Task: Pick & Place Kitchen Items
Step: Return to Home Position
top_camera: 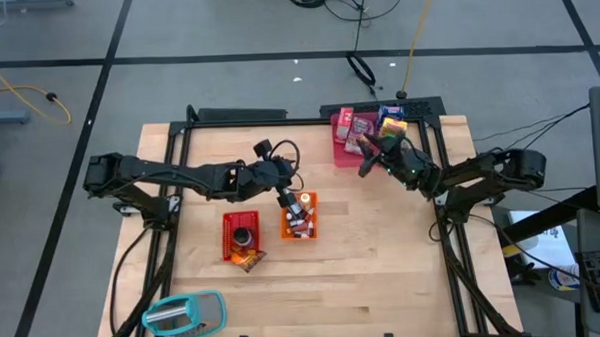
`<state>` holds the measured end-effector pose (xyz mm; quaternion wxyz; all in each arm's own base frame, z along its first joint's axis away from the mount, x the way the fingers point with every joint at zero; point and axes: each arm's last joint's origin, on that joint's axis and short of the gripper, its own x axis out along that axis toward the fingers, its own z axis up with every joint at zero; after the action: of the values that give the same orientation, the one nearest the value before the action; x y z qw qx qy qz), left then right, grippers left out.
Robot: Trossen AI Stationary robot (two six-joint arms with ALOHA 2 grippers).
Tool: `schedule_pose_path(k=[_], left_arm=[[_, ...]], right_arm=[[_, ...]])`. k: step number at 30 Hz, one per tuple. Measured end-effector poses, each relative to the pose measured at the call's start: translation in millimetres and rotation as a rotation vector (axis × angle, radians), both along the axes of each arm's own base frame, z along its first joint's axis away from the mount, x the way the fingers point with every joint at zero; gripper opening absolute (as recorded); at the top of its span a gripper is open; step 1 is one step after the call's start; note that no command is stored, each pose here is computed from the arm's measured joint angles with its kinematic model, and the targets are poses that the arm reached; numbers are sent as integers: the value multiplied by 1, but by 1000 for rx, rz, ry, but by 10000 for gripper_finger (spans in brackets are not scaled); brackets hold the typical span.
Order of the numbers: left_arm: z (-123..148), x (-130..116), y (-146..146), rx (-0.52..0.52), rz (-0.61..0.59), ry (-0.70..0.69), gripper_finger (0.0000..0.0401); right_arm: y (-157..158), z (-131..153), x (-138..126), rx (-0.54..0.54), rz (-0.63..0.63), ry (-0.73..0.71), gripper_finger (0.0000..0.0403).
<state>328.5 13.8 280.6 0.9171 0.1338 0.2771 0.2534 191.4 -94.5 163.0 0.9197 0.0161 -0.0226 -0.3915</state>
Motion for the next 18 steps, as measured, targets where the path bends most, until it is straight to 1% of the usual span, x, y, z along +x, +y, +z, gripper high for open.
schedule_pose_path(k=[4,9,12,18], left_arm=[[0,0,-14,-1,-42,2,86],[-4,-3,-38,-28,-95,31,86],[-2,-10,-52,-47,-126,42,86],[10,-22,-68,-71,-134,-11,86]], right_arm=[[13,9,4,-23,142,-39,140],[36,20,5,-33,315,-55,132],[49,25,2,-29,378,-31,128],[68,35,-8,-25,465,-9,128]])
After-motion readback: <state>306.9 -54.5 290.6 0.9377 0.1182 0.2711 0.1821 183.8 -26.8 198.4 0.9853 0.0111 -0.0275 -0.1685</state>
